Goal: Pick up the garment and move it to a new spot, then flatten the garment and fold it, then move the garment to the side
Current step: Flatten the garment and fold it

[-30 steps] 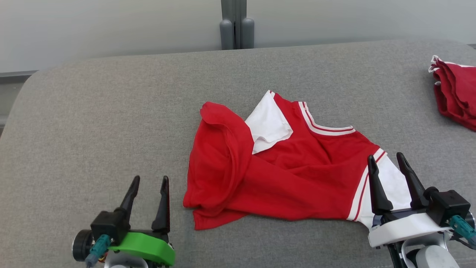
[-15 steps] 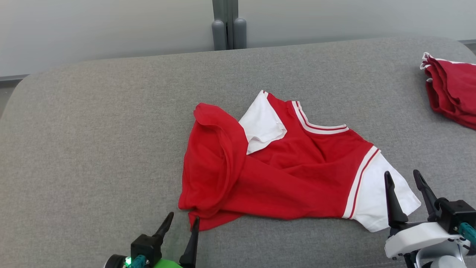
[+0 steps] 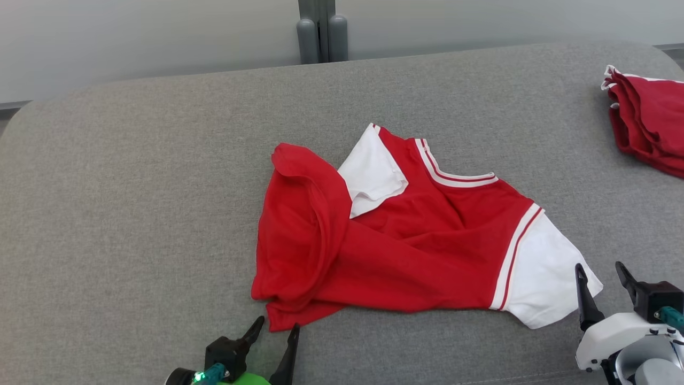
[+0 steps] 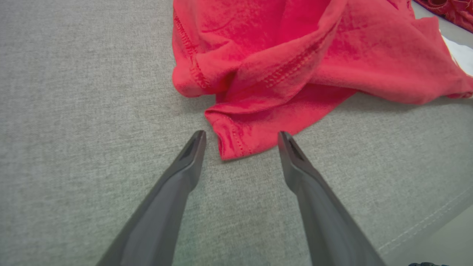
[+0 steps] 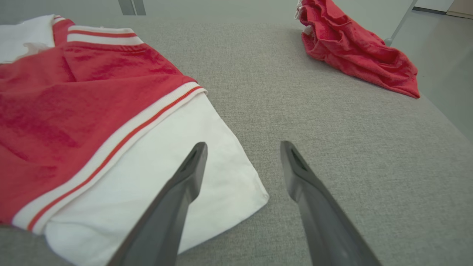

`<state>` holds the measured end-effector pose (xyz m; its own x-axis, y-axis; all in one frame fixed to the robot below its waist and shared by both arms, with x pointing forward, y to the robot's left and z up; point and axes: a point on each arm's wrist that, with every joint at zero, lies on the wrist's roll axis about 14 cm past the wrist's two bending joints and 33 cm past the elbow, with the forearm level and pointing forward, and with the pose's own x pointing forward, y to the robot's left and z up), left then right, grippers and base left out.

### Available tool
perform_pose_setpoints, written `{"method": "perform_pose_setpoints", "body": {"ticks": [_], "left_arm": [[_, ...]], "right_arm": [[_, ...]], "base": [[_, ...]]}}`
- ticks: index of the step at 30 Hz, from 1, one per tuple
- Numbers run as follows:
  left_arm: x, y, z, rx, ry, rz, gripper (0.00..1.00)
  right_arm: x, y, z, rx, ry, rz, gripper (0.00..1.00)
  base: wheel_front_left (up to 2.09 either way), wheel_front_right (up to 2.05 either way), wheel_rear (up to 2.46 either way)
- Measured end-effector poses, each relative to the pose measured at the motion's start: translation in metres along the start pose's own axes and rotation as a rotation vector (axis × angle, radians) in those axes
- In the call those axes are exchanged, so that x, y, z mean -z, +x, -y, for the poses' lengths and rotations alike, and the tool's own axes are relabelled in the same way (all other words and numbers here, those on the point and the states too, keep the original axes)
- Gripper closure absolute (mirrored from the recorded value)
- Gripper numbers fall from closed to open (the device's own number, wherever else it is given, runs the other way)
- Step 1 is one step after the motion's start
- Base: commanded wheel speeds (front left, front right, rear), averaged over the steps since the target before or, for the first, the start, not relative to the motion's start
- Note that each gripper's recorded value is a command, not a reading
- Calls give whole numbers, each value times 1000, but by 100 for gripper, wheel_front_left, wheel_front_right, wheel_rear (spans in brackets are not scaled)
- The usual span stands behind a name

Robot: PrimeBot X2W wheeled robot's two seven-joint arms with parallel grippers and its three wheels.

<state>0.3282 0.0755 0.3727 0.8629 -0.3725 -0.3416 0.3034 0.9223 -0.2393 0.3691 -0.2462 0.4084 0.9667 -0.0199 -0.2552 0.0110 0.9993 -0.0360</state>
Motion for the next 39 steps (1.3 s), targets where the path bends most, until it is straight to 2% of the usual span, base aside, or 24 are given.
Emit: {"method": "perform_pose_setpoints", "body": {"ticks": [6, 14, 21, 32, 39], "left_arm": [[-13, 1, -6, -21, -9, 40, 0], [-66, -2, -27, -88, -12, 213, 0], [-104, -10, -41, -132, 16, 331, 0], [-106, -14, -40, -133, 30, 342, 0], [-125, -25, -56, -193, 27, 409, 0]], "right_arm": [[-19, 10, -4, 7, 49, 59, 0], [-59, 3, -25, -20, 112, 206, 0], [-89, -6, -44, -70, 121, 303, 0], [-101, -10, -51, -87, 119, 342, 0], [-117, -16, -65, -129, 125, 393, 0]], "base": [[0, 0, 0], [0, 0, 0], [0, 0, 0], [0, 0, 0], [0, 0, 0]]}}
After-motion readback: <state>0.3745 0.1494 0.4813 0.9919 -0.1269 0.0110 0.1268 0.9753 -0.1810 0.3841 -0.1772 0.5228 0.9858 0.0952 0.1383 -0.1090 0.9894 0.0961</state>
